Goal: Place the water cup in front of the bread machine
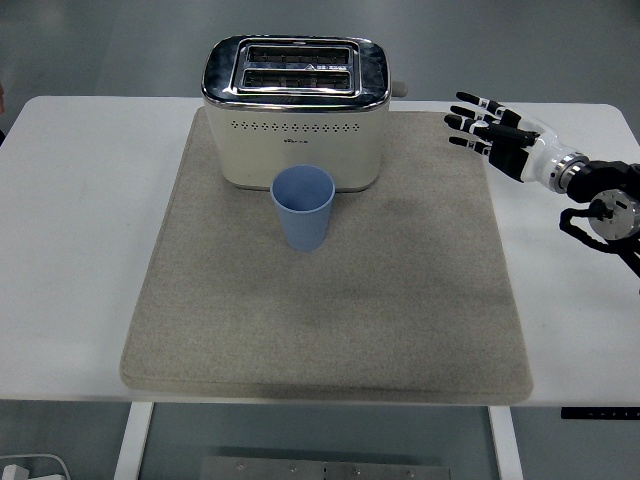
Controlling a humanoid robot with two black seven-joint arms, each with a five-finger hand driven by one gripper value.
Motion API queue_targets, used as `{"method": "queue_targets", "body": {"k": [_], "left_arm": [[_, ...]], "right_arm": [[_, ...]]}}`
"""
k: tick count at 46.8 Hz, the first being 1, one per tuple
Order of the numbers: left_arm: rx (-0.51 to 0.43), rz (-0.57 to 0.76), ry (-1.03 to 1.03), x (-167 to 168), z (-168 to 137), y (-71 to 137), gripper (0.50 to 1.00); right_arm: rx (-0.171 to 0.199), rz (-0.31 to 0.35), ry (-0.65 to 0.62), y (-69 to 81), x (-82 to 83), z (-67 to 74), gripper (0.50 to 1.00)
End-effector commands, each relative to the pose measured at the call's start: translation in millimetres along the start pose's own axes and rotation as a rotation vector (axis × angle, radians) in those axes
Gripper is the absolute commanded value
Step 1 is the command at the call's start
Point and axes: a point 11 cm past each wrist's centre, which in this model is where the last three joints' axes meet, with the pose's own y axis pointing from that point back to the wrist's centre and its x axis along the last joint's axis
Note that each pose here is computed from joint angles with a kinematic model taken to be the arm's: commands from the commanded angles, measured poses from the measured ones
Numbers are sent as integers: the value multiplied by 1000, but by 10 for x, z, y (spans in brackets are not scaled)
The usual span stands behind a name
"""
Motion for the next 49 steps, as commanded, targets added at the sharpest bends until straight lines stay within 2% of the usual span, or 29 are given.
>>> {"method": "queue_targets", "body": {"k": [1, 11, 26, 49], "left_arm": [[0, 0, 0, -2, 1, 0, 1000], [0, 0, 0, -2, 1, 0, 1000], [0, 0, 0, -2, 1, 0, 1000], [0, 0, 0, -2, 1, 0, 1000]], "right_arm": [[28, -7, -21, -16, -35, -22, 921], [36, -5, -85, -11, -27, -30, 924], [89, 12, -114, 25, 58, -157, 926], [75, 29, -121, 25, 117, -83, 926]]}}
